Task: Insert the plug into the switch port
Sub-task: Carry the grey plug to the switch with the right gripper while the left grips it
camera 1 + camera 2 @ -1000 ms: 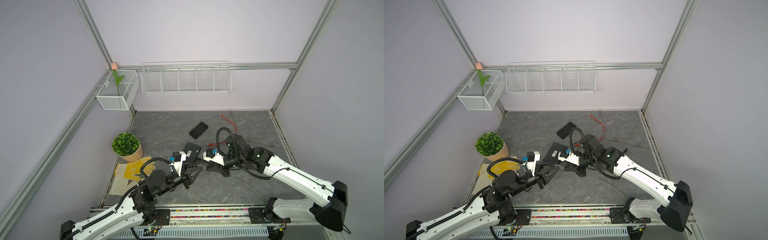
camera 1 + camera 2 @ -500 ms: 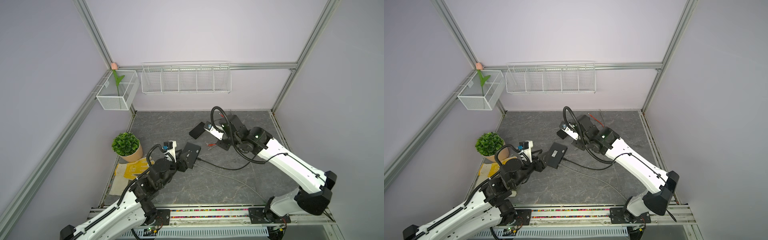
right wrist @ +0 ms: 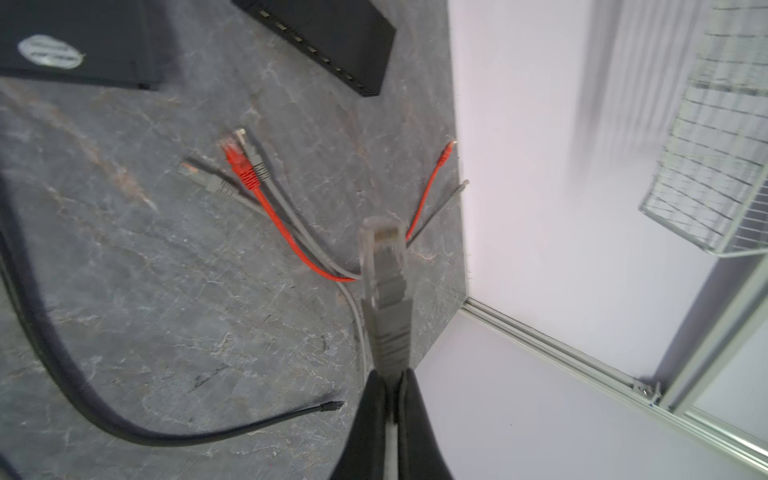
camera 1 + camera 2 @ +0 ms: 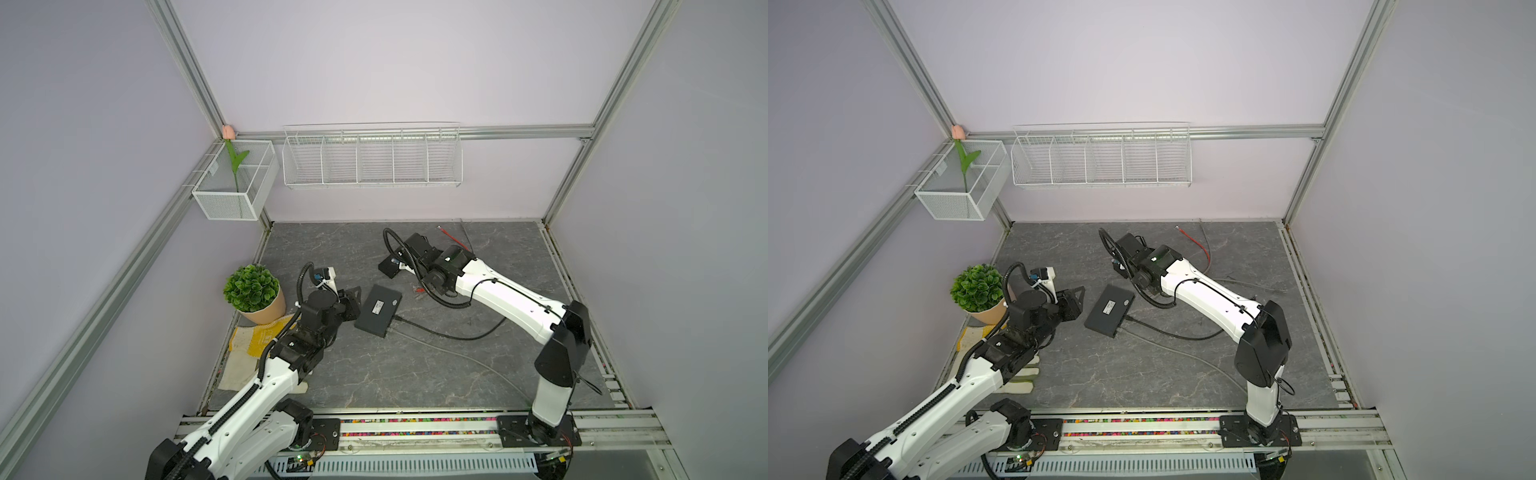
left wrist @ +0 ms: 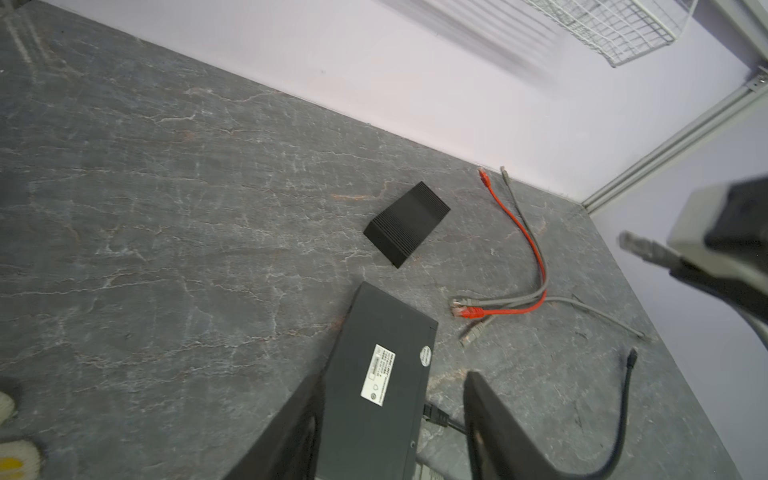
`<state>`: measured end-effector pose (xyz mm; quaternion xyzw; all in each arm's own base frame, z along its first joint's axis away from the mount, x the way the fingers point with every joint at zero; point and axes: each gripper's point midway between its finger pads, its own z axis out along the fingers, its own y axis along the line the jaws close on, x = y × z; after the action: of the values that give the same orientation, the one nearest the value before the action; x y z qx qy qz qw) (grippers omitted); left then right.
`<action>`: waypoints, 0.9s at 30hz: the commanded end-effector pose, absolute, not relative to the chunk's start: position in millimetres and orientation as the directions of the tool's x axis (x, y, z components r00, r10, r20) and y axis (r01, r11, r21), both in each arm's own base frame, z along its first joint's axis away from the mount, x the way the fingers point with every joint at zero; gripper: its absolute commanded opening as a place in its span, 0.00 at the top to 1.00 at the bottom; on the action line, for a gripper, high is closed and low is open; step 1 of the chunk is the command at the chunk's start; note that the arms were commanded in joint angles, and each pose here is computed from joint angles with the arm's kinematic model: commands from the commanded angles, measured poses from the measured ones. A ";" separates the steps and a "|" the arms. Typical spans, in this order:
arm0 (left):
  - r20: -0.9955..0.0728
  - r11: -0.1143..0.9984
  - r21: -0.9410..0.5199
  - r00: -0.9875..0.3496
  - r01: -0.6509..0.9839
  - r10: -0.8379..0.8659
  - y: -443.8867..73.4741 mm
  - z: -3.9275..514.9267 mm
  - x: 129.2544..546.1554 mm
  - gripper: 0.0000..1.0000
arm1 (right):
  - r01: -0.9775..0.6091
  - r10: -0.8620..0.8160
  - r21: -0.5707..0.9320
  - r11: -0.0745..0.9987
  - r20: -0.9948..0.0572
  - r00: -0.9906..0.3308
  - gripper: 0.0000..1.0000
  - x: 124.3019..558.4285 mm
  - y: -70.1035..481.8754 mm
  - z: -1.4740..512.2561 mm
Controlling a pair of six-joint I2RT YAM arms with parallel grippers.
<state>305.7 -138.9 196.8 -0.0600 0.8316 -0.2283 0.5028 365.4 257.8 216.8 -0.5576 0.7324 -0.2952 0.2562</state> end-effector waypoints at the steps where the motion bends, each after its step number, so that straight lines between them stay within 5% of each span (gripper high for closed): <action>1: -0.761 0.874 -0.477 -0.543 0.096 -0.356 -136.5 167.3 315.6 0.48 | -0.720 -0.970 -0.655 0.230 -0.101 -0.219 0.94 355.9 258.1 200.8; 13: -0.691 0.901 -0.432 -0.658 0.045 -0.298 -154.7 106.2 359.7 0.49 | -0.879 -0.949 -0.358 0.315 -0.142 -0.283 0.93 330.5 278.8 72.9; 27: -0.594 0.909 -0.410 -0.778 0.073 -0.205 -188.1 66.0 397.9 0.52 | -0.934 -0.941 -0.194 0.299 -0.220 -0.256 0.94 313.6 308.8 47.1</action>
<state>390.4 -183.2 62.5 -0.0494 0.9187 -0.2059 0.3334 318.9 298.7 56.3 -0.5900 0.7915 -0.0401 0.1545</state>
